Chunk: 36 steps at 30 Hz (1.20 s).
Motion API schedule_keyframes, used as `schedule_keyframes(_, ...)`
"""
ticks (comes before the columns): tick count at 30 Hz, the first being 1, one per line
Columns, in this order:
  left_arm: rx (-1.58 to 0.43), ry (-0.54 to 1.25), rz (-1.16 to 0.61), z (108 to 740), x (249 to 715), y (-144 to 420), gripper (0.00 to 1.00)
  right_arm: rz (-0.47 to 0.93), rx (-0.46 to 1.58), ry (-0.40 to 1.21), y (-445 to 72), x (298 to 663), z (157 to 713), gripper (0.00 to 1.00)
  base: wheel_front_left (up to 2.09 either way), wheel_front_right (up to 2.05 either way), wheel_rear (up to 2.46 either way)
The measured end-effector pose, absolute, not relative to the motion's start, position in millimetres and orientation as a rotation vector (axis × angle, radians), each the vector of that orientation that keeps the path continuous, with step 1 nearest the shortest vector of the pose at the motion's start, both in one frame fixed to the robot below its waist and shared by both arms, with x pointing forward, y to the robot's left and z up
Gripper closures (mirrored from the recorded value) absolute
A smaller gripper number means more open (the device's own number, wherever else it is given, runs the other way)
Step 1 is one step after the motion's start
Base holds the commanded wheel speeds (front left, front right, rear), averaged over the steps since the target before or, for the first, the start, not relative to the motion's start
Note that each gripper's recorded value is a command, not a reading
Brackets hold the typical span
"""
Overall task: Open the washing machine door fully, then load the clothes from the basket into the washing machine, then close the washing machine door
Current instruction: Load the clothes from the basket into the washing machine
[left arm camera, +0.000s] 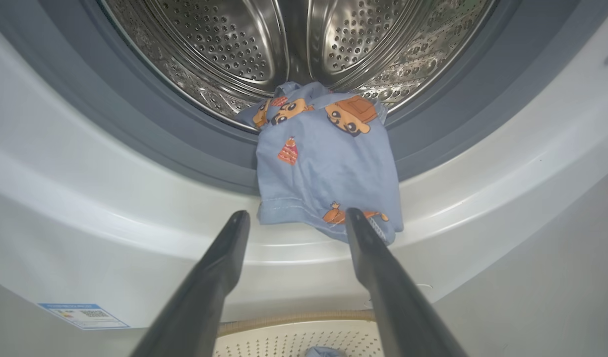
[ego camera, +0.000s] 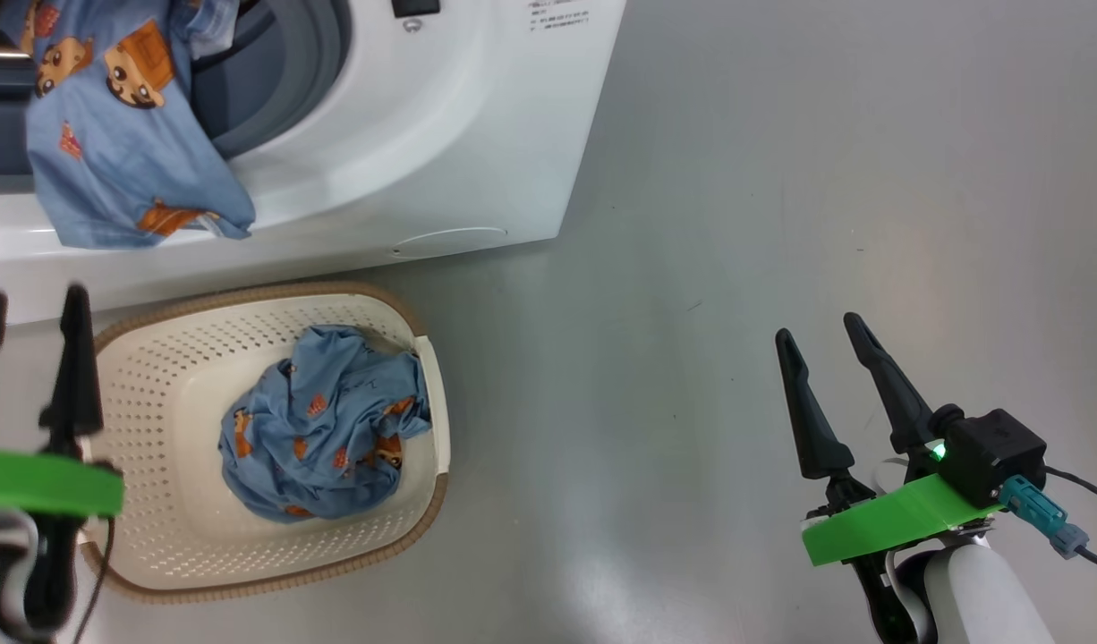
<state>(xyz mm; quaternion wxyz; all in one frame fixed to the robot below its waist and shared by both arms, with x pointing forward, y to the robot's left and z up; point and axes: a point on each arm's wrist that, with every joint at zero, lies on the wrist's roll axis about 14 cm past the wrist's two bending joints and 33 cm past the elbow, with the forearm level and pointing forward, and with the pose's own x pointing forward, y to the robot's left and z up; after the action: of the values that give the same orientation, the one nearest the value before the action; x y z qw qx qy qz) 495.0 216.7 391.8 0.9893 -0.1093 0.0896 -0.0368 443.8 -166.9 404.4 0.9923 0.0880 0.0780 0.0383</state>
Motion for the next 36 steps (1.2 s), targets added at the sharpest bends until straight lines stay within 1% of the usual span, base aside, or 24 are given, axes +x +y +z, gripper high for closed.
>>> schedule_keyframes(5,-0.225,0.149,-0.117,406.3,524.7,206.1,0.00,0.065,0.187,0.160,-170.1,442.3,403.5,0.00,0.00,0.00,0.00)
schedule_keyframes(9,-0.207,0.210,-0.153,399.8,539.2,197.1,0.00,0.062,0.187,0.165,-171.0,441.0,401.8,0.00,0.00,0.00,0.00)
schedule_keyframes(14,-0.258,0.313,-0.182,386.5,554.1,181.4,0.00,0.048,0.200,0.179,-174.2,439.0,397.3,0.00,0.00,0.00,0.00)
schedule_keyframes(21,-0.258,0.439,-0.185,365.3,569.0,174.9,0.00,0.038,0.206,0.193,-176.8,436.3,392.9,0.00,0.00,0.00,0.00)
schedule_keyframes(29,-0.331,0.485,-0.172,354.9,585.4,161.5,0.00,0.023,0.217,0.215,-180.2,433.2,385.2,0.00,0.00,0.00,0.00)
schedule_keyframes(36,-0.349,0.502,-0.175,355.4,604.3,153.2,0.00,0.023,0.236,0.243,-177.4,428.9,377.0,0.00,0.00,0.00,0.00)
